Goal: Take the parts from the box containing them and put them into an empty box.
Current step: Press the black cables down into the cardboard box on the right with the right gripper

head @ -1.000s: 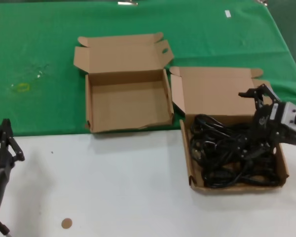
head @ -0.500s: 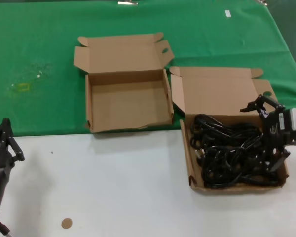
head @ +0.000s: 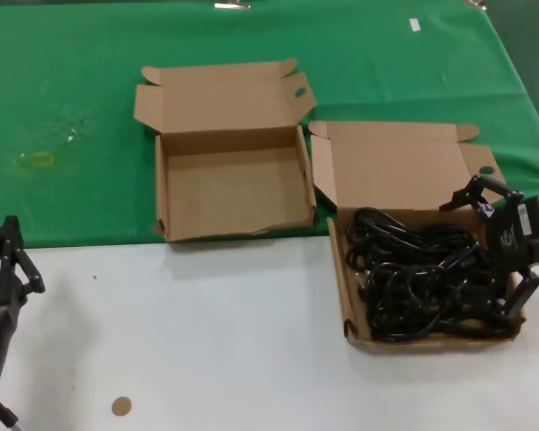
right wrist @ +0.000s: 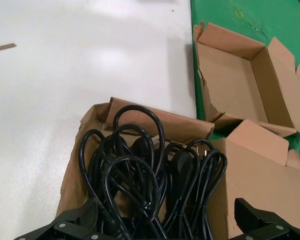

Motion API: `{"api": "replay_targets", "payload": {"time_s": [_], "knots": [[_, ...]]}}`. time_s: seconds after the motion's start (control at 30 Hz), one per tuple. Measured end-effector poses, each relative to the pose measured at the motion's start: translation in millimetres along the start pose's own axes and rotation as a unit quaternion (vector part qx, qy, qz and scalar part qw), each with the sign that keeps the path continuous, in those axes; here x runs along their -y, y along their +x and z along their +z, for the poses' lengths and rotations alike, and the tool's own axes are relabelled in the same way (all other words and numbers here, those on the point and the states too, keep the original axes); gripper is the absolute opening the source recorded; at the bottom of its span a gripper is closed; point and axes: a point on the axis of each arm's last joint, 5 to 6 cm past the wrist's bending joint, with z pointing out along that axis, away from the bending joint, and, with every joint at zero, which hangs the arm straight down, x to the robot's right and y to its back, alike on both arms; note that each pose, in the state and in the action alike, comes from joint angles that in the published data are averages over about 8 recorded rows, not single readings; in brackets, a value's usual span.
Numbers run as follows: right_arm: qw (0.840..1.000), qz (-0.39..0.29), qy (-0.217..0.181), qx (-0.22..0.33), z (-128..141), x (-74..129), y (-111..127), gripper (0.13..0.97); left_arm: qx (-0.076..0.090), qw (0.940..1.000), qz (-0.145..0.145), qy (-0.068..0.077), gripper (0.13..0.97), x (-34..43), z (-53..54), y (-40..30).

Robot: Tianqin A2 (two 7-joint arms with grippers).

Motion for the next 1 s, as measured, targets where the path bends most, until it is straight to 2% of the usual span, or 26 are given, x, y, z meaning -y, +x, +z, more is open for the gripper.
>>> {"api": "replay_targets", "payload": {"time_s": [0.23,0.57,0.83,1.0], "knots": [[1.0,-0.008,-0.001,0.013,0,2,4,0.965,0.0,1.0,0.0,0.0,0.144,0.0,0.0,0.0],[0.999,-0.014,-0.012,0.031,18,-5,5,0.963,0.0,1.0,0.0,0.0,0.144,0.0,0.0,0.0],[0.999,-0.01,-0.018,0.034,33,-9,11,0.905,0.0,1.0,0.0,0.0,0.144,0.0,0.0,0.0],[0.999,-0.01,-0.02,0.036,41,-10,13,0.824,0.0,1.0,0.0,0.0,0.144,0.0,0.0,0.0]]}}
